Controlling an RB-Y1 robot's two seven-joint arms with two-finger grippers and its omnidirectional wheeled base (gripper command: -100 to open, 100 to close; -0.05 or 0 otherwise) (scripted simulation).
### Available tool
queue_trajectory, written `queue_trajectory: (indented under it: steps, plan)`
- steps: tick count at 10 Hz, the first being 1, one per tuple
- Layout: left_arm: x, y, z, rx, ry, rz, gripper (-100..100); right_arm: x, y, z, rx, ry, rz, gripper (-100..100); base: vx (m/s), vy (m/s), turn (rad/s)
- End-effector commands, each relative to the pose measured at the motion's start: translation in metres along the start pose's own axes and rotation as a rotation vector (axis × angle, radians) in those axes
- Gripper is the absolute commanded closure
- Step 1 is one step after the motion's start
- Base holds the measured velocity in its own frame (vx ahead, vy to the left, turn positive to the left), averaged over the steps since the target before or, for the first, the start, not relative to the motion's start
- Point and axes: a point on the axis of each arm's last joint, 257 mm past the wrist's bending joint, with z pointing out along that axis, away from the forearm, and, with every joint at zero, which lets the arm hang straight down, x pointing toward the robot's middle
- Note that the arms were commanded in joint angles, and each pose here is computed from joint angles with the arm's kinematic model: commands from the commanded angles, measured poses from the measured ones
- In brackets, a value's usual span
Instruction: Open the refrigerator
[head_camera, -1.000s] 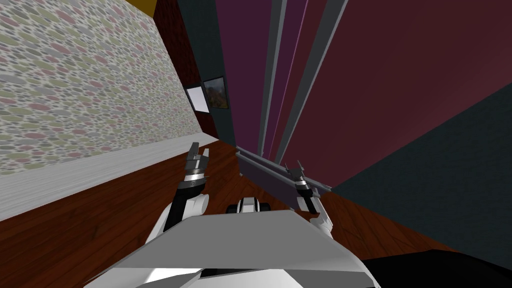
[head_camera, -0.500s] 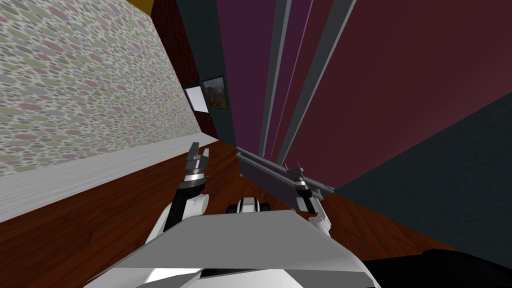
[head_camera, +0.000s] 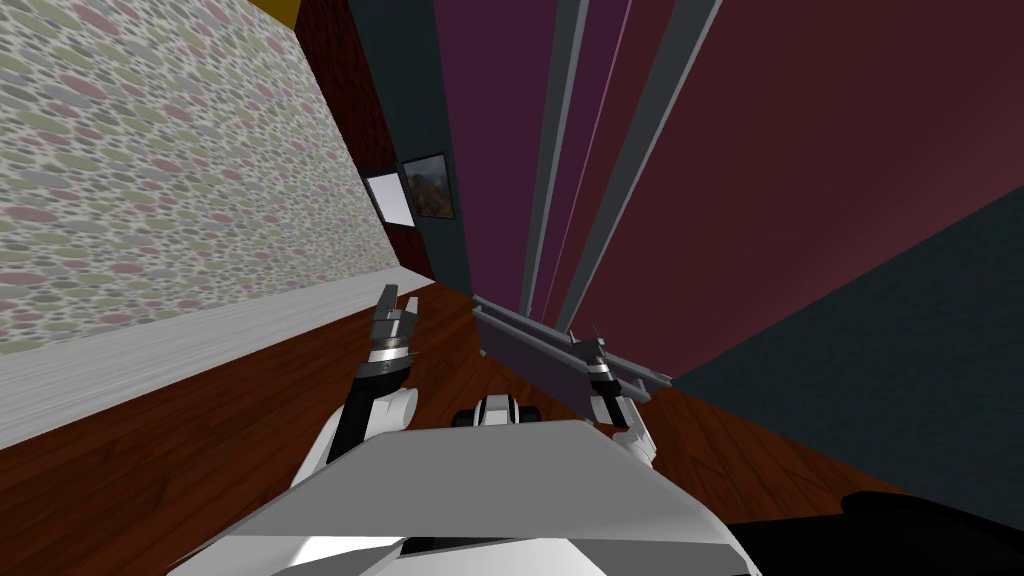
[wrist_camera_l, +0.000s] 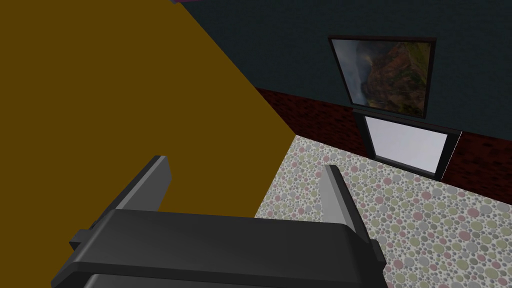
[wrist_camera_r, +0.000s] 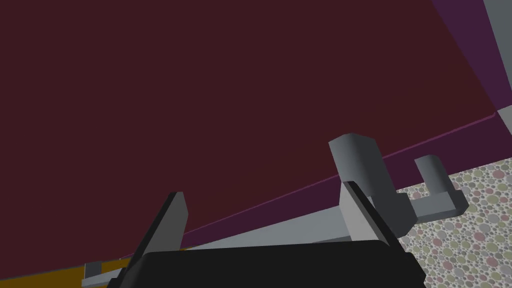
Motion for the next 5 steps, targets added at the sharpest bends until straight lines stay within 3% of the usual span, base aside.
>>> queue_trajectory:
  steps: [1, 2, 5]
  plan:
    - [0.000, 0.000, 0.000, 0.000, 0.000, 0.000, 0, 0.007, 0.015, -0.005, 0.005, 0.028, -0.049, -100, 0.041, 0.038, -0.045]
    - [0.000, 0.000, 0.000, 0.000, 0.000, 0.000, 0, 0.007, 0.015, -0.005, 0.005, 0.028, -0.060, -100, 0.025, 0.027, -0.030]
    - [0.000, 0.000, 0.000, 0.000, 0.000, 0.000, 0, 0.008, 0.042, -0.011, 0.025, 0.071, -0.070, -100, 0.035, 0.031, -0.025]
